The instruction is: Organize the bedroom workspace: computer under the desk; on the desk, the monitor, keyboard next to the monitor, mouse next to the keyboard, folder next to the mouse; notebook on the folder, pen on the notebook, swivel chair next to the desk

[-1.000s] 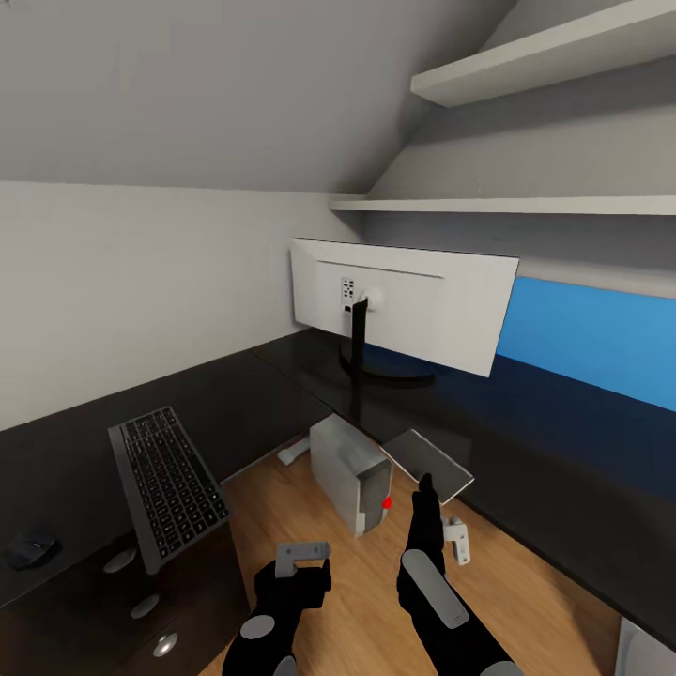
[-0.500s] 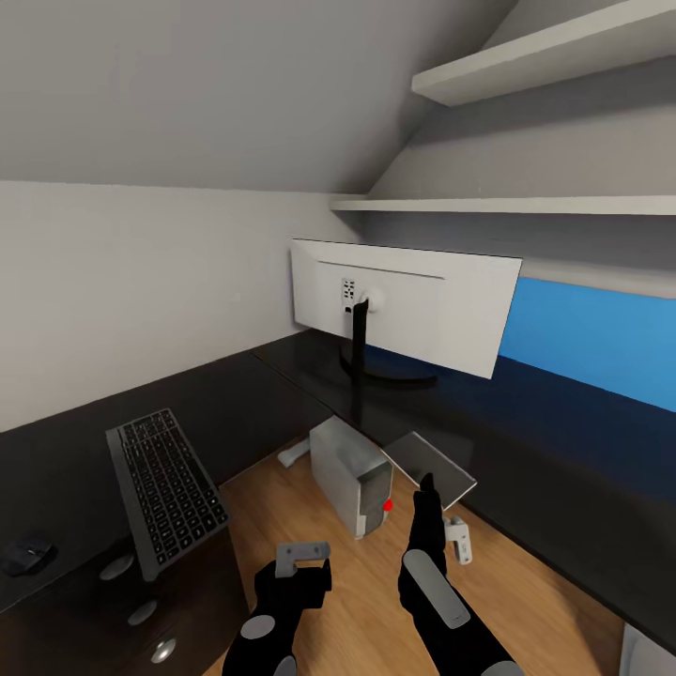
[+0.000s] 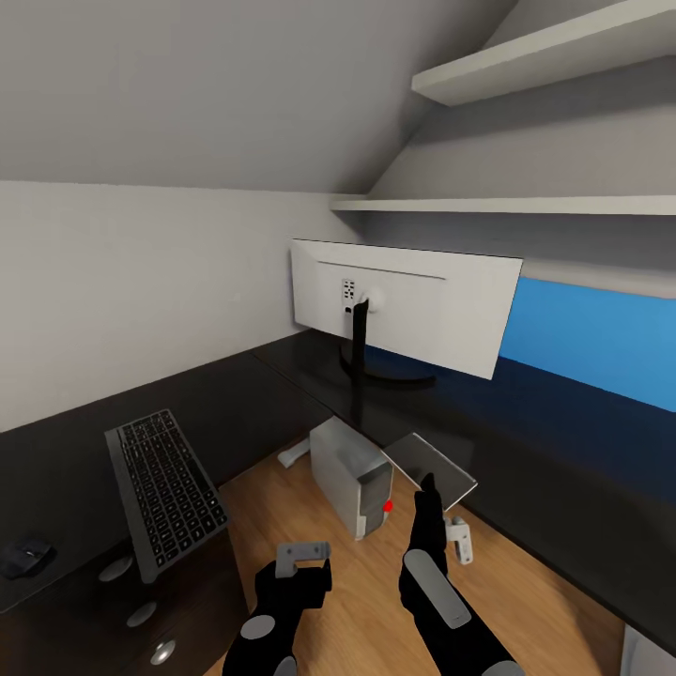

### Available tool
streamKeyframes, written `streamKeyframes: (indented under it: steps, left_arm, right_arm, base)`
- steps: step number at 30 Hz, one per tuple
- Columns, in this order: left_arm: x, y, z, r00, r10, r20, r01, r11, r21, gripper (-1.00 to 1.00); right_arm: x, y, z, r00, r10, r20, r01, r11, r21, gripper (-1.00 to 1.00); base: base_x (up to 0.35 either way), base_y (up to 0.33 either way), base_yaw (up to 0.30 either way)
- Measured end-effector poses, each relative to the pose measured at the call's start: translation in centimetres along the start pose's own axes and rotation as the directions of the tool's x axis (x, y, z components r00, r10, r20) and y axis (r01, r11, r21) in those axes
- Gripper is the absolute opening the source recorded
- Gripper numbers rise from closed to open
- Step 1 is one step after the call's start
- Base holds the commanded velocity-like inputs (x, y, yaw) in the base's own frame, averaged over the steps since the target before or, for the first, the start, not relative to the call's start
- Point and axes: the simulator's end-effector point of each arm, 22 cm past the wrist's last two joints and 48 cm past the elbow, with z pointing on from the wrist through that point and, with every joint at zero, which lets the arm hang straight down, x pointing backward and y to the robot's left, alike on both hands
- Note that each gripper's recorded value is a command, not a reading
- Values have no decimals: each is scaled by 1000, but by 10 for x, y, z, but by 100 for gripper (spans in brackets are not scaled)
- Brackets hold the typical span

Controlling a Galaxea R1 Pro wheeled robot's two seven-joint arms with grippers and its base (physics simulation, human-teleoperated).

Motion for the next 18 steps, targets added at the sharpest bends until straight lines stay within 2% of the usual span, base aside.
streamKeyframes:
  steps: [9, 10, 18]
  left_arm:
    - [1, 0, 0, 1000, 0, -2, 0, 1000, 0, 100]
    - [1, 0, 0, 1000, 0, -2, 0, 1000, 0, 100]
    - [1, 0, 0, 1000, 0, -2, 0, 1000, 0, 100]
  right_arm:
    - [-1, 0, 0, 1000, 2, 3, -2, 1000, 1, 100]
    - [-1, 0, 0, 1000, 3, 3, -3, 1000, 1, -100]
    - [-1, 2, 0, 1000, -4, 2, 4, 1000, -7, -100]
  base:
    - [0, 0, 0]
    - [0, 0, 0]
    - [0, 0, 0]
